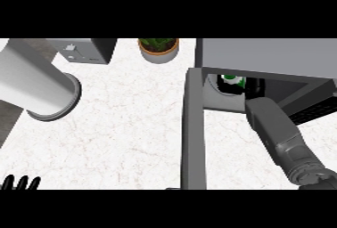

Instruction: Pick up the milk, place it into the microwave and close the microwave

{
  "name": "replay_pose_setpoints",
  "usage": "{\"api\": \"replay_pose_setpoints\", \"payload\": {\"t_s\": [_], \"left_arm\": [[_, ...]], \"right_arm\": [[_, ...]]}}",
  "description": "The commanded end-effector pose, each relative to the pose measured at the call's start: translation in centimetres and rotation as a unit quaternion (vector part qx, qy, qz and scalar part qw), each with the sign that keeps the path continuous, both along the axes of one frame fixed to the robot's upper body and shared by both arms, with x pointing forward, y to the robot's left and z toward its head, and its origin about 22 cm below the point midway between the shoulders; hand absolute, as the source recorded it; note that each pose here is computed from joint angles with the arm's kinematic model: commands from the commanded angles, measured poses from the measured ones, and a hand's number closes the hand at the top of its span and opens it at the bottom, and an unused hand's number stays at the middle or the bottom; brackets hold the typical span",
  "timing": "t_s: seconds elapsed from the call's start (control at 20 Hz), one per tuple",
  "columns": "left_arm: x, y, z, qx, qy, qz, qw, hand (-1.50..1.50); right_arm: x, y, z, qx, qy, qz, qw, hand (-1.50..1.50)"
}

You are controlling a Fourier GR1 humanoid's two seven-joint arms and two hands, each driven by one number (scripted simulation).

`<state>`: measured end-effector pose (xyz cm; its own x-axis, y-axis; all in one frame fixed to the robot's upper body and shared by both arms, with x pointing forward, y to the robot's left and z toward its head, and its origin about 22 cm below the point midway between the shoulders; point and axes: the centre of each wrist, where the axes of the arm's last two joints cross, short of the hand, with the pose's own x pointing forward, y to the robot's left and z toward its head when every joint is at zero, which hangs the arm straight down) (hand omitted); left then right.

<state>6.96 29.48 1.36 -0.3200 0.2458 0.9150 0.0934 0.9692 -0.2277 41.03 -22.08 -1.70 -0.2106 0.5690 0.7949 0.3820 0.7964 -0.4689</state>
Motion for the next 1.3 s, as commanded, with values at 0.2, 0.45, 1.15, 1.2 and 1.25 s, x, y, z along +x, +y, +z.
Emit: {"api": "replay_pose_setpoints", "payload": {"t_s": [0.2,0.45,1.15,1.2,1.25], "left_arm": [[0.5,0.5,-0.2,0.003,-0.001,0.003,1.0,-1.5],[0.9,0.8,-0.5,0.008,0.006,-0.005,0.9999,-1.5],[1.7,0.8,-0.4,0.01,-0.005,-0.022,0.9997,-1.5],[1.5,1.3,-0.3,0.022,0.002,-0.022,0.9995,-1.5],[2.1,0.7,-0.6,0.012,-0.007,-0.025,0.9996,-1.5]], "right_arm": [[1.2,0.5,2.0,0.024,-0.077,-0.023,0.996,1.5],[1.9,1.3,3.1,-0.048,-0.094,-0.09,0.99,1.5],[-2.3,-6.1,-2.2,-0.181,0.034,-0.302,0.936,-1.5],[-2.8,-6.3,-2.8,-0.193,0.042,-0.309,0.93,-1.5],[-2.7,-6.1,-2.7,-0.189,0.049,-0.312,0.93,-1.5]]}}
